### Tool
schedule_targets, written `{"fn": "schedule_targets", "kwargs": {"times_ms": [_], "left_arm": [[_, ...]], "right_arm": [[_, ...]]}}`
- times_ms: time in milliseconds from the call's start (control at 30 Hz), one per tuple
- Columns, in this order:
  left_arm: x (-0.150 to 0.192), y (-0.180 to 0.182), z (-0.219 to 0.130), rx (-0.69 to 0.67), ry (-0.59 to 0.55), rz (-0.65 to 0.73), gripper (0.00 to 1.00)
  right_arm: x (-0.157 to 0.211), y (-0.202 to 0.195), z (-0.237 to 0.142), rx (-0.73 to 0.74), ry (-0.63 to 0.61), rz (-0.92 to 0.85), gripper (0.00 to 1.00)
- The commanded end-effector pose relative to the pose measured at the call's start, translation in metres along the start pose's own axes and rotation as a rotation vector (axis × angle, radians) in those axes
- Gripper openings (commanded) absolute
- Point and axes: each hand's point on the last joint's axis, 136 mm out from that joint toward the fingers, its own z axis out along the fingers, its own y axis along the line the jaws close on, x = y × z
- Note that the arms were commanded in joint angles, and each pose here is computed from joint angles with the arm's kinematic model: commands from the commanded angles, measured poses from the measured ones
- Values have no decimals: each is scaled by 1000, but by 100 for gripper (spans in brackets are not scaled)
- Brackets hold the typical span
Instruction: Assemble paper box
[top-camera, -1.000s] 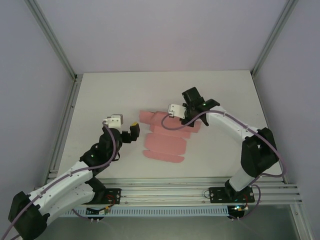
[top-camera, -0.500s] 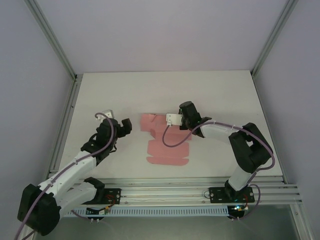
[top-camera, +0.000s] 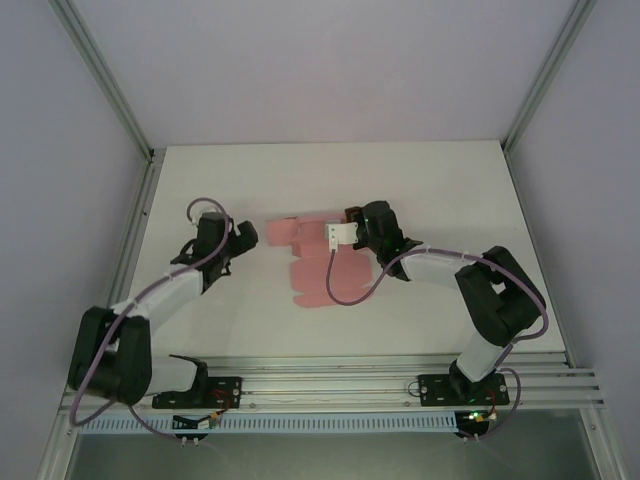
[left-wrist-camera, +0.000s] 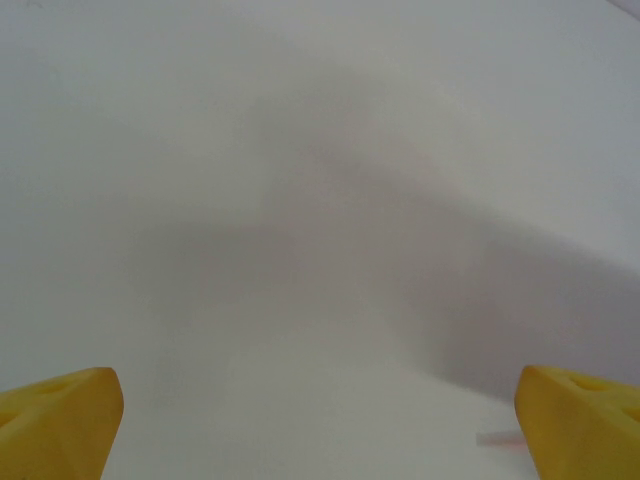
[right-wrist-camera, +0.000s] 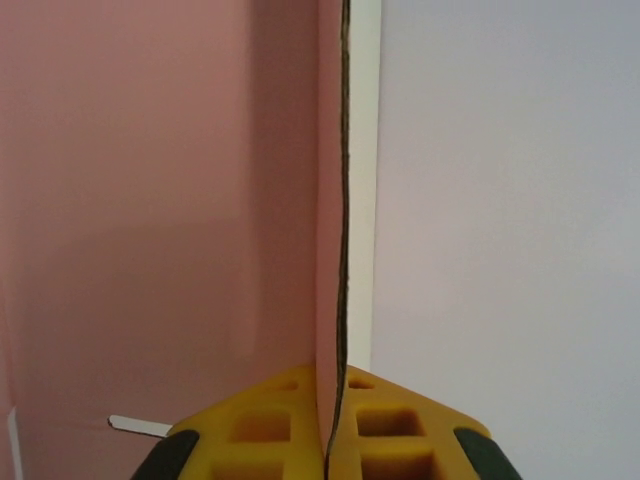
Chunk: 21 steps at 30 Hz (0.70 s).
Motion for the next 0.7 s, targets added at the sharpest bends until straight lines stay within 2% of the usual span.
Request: {"fn": "schedule_targets", "kwargs": {"times_ms": [0,67,133,200,367,433,567,667], "left_arm": [[-27,1,13,-12,-32,-38,100],[-31,-4,22,21,-24,-38,100],[-29,-13,32,53,7,1,99],[-19,-21,44,90,64,42,95],[8,-54,61,292,167,92,84],[14,-69,60,383,184,103,81],[27,-84,51,468,216,144,69],[36,-93,36,524,208,180,67]], "right_arm": [[-14,-4,7,35,-78,-72,0],[-16,-15,11,130,-91,-77,0],[-11,-19,19,160,-64,-74,0],[-10,-24,23,189,-68,-47,0],[-14,-14,22,169,-102,-46,0],[-12,-9,22,158,-93,-44,0],[-4,-2,23,182,-56,-57,0],[1,-5,18,226,-31,-28,0]]}}
